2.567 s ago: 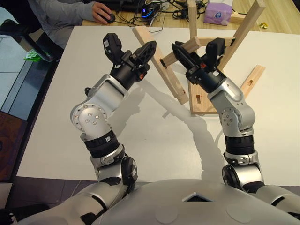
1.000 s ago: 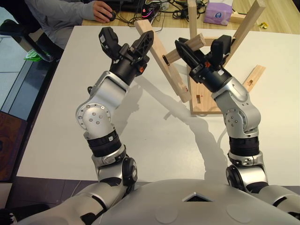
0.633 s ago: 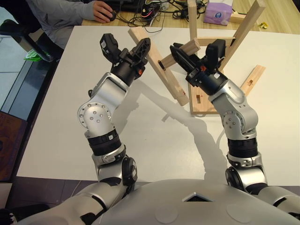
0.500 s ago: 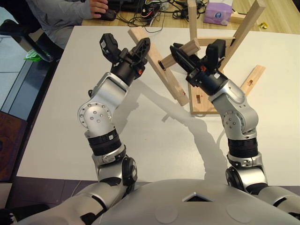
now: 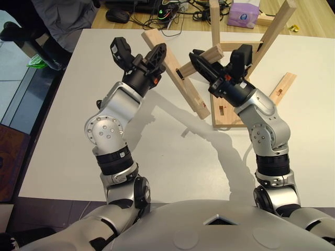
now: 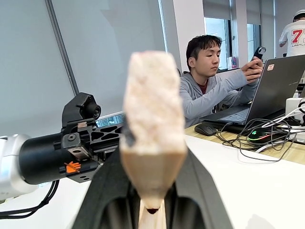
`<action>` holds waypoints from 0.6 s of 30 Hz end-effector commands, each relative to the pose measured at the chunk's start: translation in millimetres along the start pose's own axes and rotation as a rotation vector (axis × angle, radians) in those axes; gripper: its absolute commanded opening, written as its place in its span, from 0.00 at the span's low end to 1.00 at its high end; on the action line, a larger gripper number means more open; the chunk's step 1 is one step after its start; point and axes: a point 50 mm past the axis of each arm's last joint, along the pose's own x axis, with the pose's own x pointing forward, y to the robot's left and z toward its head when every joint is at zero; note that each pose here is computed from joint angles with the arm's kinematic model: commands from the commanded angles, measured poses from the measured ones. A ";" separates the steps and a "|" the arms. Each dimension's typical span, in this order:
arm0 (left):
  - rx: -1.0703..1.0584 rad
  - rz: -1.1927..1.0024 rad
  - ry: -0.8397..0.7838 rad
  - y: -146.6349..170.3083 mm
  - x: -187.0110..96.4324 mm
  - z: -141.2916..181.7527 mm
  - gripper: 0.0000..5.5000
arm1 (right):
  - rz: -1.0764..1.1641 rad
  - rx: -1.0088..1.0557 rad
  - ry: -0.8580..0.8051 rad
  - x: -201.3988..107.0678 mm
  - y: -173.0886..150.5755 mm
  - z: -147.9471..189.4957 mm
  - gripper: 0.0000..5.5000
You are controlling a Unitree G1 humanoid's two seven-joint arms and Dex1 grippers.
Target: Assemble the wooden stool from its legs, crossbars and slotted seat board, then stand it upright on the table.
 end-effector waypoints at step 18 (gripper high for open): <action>-0.034 0.047 -0.309 -6.7 3.0 32.9 0.19 | 0.150 -0.036 0.262 -59.3 -0.9 -12.9 0.35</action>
